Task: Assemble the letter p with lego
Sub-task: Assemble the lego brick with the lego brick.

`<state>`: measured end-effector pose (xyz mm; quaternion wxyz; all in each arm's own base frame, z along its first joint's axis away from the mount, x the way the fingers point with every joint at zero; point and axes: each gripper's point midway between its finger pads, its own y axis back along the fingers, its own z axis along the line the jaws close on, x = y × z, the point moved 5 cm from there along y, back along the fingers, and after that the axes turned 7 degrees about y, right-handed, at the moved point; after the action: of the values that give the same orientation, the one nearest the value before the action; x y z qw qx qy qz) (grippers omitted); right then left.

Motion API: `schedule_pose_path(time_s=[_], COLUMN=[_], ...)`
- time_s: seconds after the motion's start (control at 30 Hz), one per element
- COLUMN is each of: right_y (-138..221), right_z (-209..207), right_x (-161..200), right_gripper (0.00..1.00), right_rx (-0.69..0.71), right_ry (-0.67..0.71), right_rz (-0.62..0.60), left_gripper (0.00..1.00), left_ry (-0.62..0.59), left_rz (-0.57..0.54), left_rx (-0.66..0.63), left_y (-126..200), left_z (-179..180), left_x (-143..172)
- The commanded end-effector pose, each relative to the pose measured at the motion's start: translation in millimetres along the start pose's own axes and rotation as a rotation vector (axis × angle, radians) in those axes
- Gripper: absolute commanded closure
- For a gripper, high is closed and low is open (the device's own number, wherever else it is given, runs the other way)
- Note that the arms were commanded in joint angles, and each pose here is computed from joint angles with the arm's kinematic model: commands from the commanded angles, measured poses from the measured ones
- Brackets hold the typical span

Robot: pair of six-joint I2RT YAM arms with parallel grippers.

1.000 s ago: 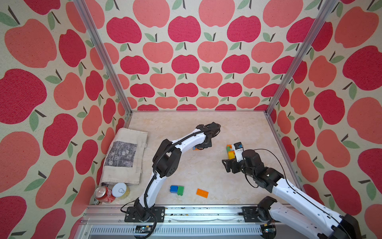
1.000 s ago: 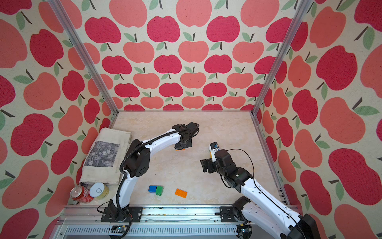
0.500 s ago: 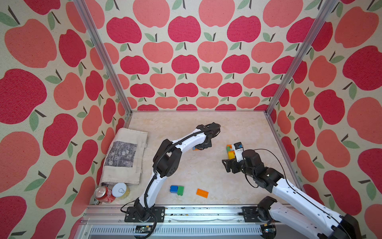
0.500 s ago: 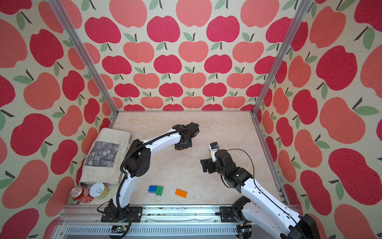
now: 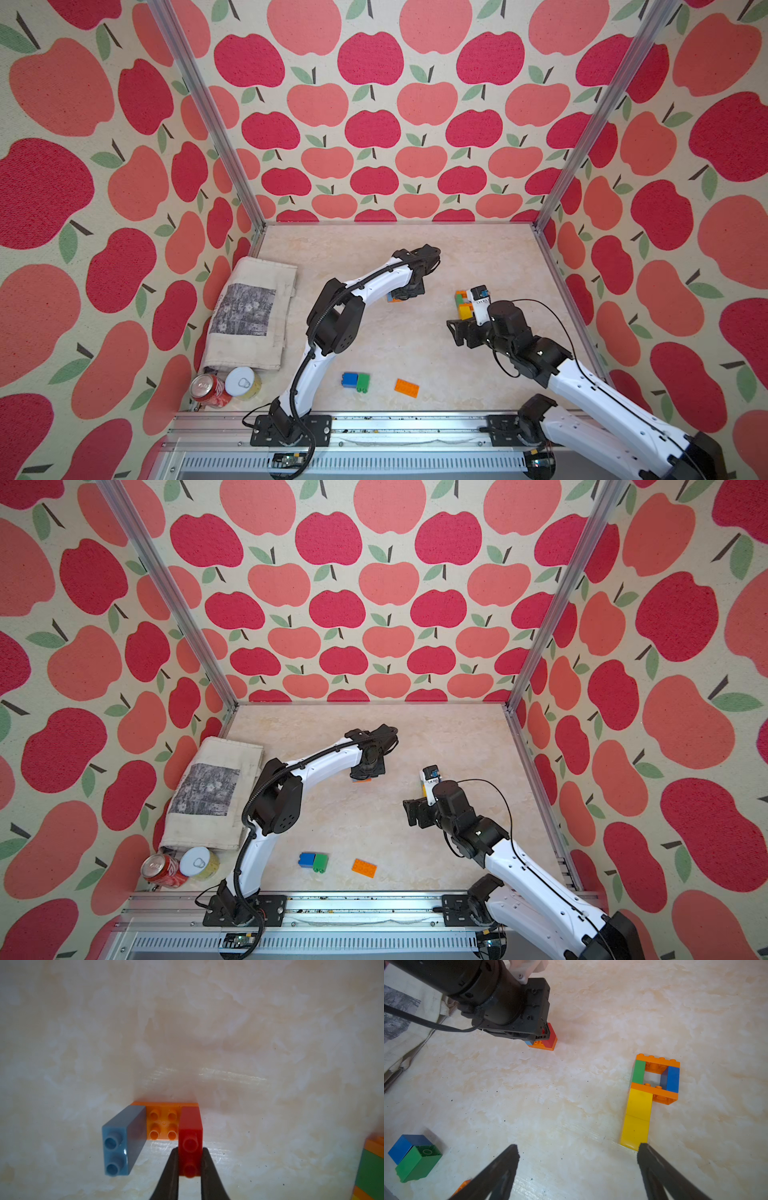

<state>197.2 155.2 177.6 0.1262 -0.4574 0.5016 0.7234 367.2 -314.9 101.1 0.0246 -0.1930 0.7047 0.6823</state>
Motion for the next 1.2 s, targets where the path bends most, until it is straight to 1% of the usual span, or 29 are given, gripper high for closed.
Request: schedule_pose_path(time_s=[0.0,0.17,0.3,0.4,0.53,0.63,0.73,0.8,0.87,0.97,1.0,1.1,1.17], right_y=[4.1,4.8,2.3,-0.8,-5.0,-10.4,-15.5,-15.3,-13.0,-11.6,-11.9,-13.3,-15.4], right_z=[-0.5,0.5,6.5,10.4,19.4,31.8,47.7,63.6,81.6,104.3,109.8,126.5,135.7], right_x=[-1.2,-1.1,4.2,11.9,19.9,31.4,47.5,56.6,63.4,73.0,76.2,84.3,88.5], right_gripper=[0.07,0.07,0.07,0.08,0.09,0.13,0.16,0.18,0.19,0.23,0.25,0.29,0.31], right_rx=[-0.006,-0.014,-0.066,-0.103,-0.177,-0.265,-0.339,-0.395,-0.437,-0.478,-0.487,-0.509,-0.508], right_ry=[-0.012,-0.012,-0.001,-0.007,-0.006,0.015,0.048,0.103,0.183,0.274,0.294,0.368,0.42], right_rz=[-0.002,0.003,0.02,0.038,0.052,0.099,0.167,0.194,0.21,0.234,0.246,0.278,0.289], left_gripper=[0.99,0.99,0.97,0.88,0.71,0.58,0.5,0.46,0.43,0.41,0.4,0.4,0.4], left_ry=[0.005,-0.002,-0.004,0.001,-0.002,-0.006,-0.005,-0.011,-0.01,0.021,0.03,0.048,0.094], left_rz=[0.207,0.175,0.138,0.126,0.091,0.026,-0.048,-0.098,-0.157,-0.23,-0.254,-0.403,-0.44], left_rx=[-0.154,-0.121,-0.091,-0.04,0.043,0.098,0.153,0.183,0.221,0.276,0.29,0.307,0.341], left_y=[-71.4,-50.5,-28.8,-19.1,-0.6,24.9,56.2,75.3,96.0,112.8,115.9,123.3,123.7], left_z=[37.5,34.2,33.1,28.4,17.2,12.9,15.0,19.6,30.2,59.0,69.7,112.4,142.1], left_x=[39.6,33.1,29.6,28.2,20.3,7.4,-5.9,-11.1,-13.3,-10.4,-8.4,5.9,17.9])
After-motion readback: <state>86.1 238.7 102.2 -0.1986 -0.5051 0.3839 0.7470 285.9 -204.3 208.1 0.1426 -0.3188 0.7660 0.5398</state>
